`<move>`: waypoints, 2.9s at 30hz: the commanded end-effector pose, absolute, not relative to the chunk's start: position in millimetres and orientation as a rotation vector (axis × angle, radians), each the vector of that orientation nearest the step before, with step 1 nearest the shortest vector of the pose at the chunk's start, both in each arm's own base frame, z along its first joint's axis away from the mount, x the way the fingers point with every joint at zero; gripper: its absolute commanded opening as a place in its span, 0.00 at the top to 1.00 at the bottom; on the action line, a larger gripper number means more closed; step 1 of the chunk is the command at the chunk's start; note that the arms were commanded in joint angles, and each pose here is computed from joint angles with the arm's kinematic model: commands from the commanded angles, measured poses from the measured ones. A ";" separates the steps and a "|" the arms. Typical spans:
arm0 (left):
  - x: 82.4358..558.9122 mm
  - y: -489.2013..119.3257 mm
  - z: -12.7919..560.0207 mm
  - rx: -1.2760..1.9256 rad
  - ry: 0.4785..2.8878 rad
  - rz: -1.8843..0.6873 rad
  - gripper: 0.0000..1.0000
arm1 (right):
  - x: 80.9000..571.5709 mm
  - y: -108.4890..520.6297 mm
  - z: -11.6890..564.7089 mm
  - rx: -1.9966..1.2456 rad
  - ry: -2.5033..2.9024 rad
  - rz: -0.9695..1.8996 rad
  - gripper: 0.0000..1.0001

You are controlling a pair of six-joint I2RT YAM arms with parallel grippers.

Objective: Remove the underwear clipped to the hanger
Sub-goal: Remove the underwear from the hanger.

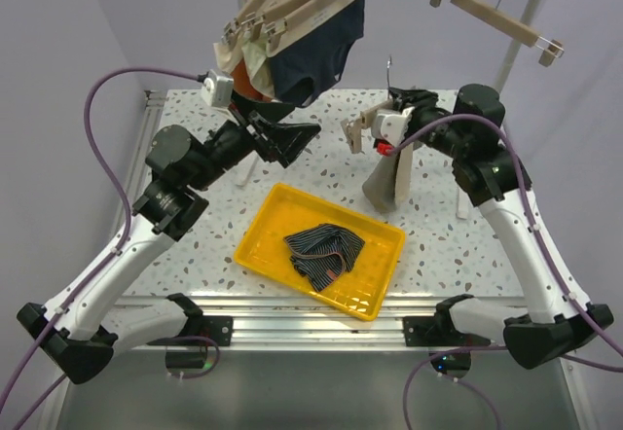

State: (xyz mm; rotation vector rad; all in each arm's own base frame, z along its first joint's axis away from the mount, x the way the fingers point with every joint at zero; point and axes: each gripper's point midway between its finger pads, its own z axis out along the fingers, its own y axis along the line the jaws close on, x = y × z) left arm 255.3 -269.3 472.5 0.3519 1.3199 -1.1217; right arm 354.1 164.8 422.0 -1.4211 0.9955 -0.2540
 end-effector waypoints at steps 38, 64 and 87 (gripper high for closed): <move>317.1 -377.9 444.5 0.455 1.828 -0.846 0.22 | 351.3 184.5 408.8 -1.651 0.511 -0.680 1.00; 327.8 -375.4 459.6 0.472 1.690 -0.731 1.00 | 343.8 177.4 400.8 -1.571 0.637 -0.588 0.50; 319.9 -341.3 428.7 1.149 1.403 -0.291 1.00 | 300.7 138.6 359.0 -1.560 1.065 0.291 0.02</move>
